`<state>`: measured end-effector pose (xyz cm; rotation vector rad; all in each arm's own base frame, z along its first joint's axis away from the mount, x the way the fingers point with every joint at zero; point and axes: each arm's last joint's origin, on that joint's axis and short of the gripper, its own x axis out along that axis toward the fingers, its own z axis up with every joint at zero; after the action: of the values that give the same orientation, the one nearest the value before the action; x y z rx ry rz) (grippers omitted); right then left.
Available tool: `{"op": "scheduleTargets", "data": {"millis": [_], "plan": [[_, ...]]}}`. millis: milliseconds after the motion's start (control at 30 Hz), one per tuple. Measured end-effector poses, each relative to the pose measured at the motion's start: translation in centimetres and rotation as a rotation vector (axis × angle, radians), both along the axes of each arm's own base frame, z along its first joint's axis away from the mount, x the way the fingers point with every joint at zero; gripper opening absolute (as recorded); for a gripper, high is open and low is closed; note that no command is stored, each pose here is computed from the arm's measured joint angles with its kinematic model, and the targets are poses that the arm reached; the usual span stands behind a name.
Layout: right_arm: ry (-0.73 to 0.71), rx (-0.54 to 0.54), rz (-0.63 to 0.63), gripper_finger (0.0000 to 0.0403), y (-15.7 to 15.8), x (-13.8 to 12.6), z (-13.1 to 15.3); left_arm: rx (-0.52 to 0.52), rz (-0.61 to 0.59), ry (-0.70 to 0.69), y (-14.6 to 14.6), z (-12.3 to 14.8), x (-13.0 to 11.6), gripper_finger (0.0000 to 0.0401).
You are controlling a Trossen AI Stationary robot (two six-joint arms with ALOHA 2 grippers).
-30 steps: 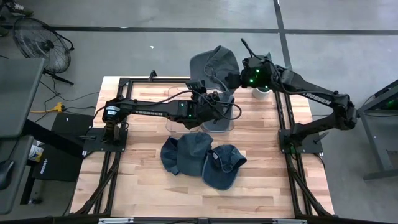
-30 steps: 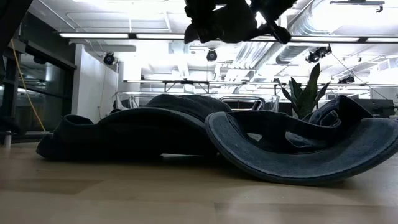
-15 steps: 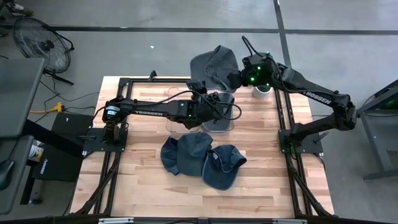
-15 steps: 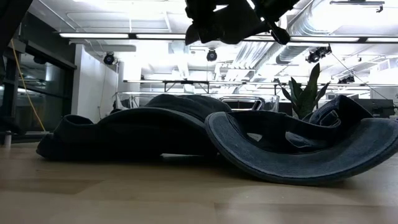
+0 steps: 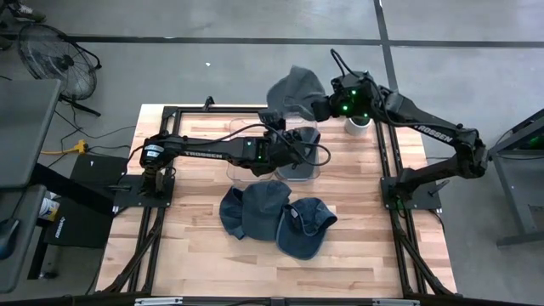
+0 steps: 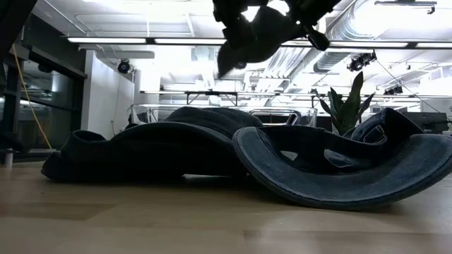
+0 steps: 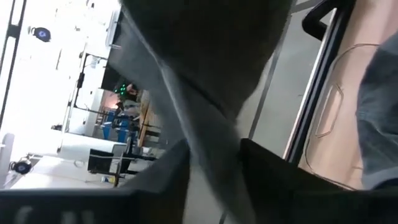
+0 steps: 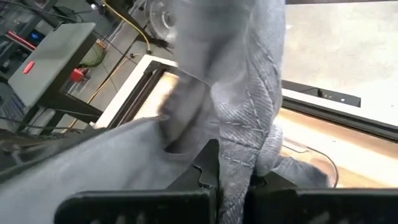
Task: Pick & Place hat
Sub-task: Put the gray cap into the right transparent bin
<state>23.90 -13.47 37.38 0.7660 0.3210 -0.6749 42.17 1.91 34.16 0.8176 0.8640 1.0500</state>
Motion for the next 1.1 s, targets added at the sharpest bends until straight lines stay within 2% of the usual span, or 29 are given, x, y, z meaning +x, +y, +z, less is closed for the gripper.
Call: {"op": "scheduleTargets", "data": {"millis": [200, 333, 533, 600, 667, 767, 833, 900, 1000, 1100], "plan": [[0.013, -0.014, -0.029, 0.0, -0.9, -0.6, 0.0, 0.002, -0.023, 0.006, -1.1, 0.0, 0.0, 0.0255], [0.019, -0.013, -0.031, 0.0, -1.6, -1.1, -0.1, -0.005, -0.062, 0.015, -2.4, -0.1, 0.0, 0.0301], [0.019, 0.014, 0.06, 0.0, -1.7, -1.3, -0.2, 0.006, -0.056, 0.008, -2.7, 0.1, -0.2, 0.0313], [0.026, 0.02, 0.098, 0.0, -1.5, -1.3, -0.2, -0.006, -0.045, -0.01, -2.2, 1.1, -1.1, 0.0309], [0.037, 0.024, 0.134, 0.0, -1.1, -1.3, -0.3, -0.031, -0.024, -0.095, -1.5, 2.3, -1.9, 0.0303], [0.039, 0.025, 0.191, 0.0, -0.6, -1.5, -0.1, -0.121, -0.008, -0.144, -0.1, 3.7, -4.4, 0.0295], [0.036, 0.027, 0.237, 0.0, -0.3, -1.7, 0.0, -0.188, 0.013, -0.242, 1.1, 4.6, -5.2, 0.029], [0.023, 0.028, 0.285, 0.0, 0.0, -1.8, 0.2, -0.307, 0.013, -0.253, 2.3, 5.4, -7.5, 0.0284], [-0.006, 0.045, 0.38, 0.0, 0.3, -1.8, 0.3, -0.455, -0.022, -0.396, 3.7, 7.3, -9.2, 0.0274], [-0.033, 0.064, 0.467, 0.0, 0.5, -1.6, 0.3, -0.581, -0.078, -0.415, 4.7, 8.4, -11.2, 0.0262]]}}
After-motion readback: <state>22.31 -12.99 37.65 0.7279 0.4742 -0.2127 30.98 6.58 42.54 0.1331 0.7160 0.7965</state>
